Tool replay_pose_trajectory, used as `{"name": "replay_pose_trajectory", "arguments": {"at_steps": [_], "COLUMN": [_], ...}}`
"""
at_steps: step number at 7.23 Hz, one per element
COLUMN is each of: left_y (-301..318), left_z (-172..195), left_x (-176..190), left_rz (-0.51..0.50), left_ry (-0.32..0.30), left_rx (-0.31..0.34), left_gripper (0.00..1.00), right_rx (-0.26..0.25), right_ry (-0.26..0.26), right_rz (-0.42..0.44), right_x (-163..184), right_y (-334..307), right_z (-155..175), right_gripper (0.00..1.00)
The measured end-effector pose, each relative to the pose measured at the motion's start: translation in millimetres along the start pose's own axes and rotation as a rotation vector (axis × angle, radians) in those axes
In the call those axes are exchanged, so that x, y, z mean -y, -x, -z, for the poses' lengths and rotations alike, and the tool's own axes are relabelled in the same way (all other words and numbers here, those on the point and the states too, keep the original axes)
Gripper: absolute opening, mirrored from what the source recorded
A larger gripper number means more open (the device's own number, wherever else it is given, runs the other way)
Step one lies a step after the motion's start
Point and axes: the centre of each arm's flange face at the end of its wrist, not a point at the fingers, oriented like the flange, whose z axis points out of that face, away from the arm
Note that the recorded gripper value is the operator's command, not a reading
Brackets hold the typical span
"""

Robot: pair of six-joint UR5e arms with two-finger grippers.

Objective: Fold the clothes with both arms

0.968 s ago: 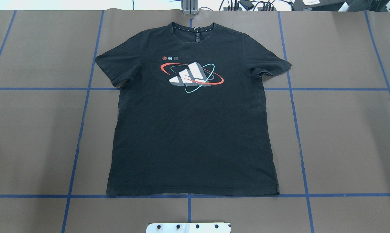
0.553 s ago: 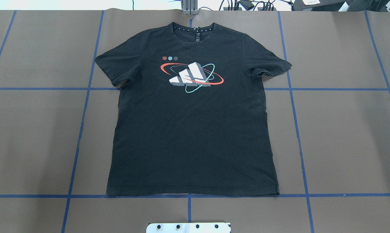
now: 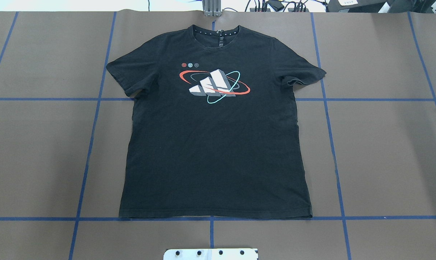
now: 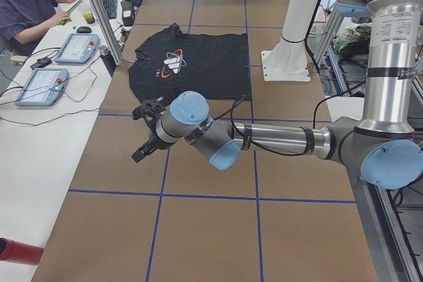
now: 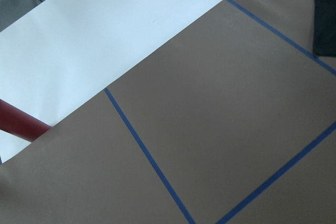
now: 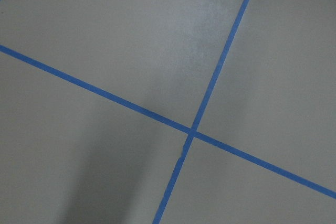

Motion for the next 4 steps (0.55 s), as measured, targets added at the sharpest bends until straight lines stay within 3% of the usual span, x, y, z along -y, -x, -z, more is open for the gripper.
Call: {"name": "replay_pose_trajectory", "arguments": {"at_steps": [2,4], "left_y": [-27.8,-77.9], "left_z": [-14.2,-57.4], "left_x": [20.6,55.6], "left_rz": [0.019,0.069], "left_ry": [-0.067,-0.061], "left_rx": [-0.045,-0.141], "left_gripper": [1.00,1.00], "right_rx": [0.010,0.044], "right_ry": [-0.016,-0.023], "right_rz": [0.018,-0.007], "right_x": [17.7,51.9], "right_y": [10.6,40.4], "right_z": [-0.5,-7.8], "right_gripper": [1.00,1.00]}}
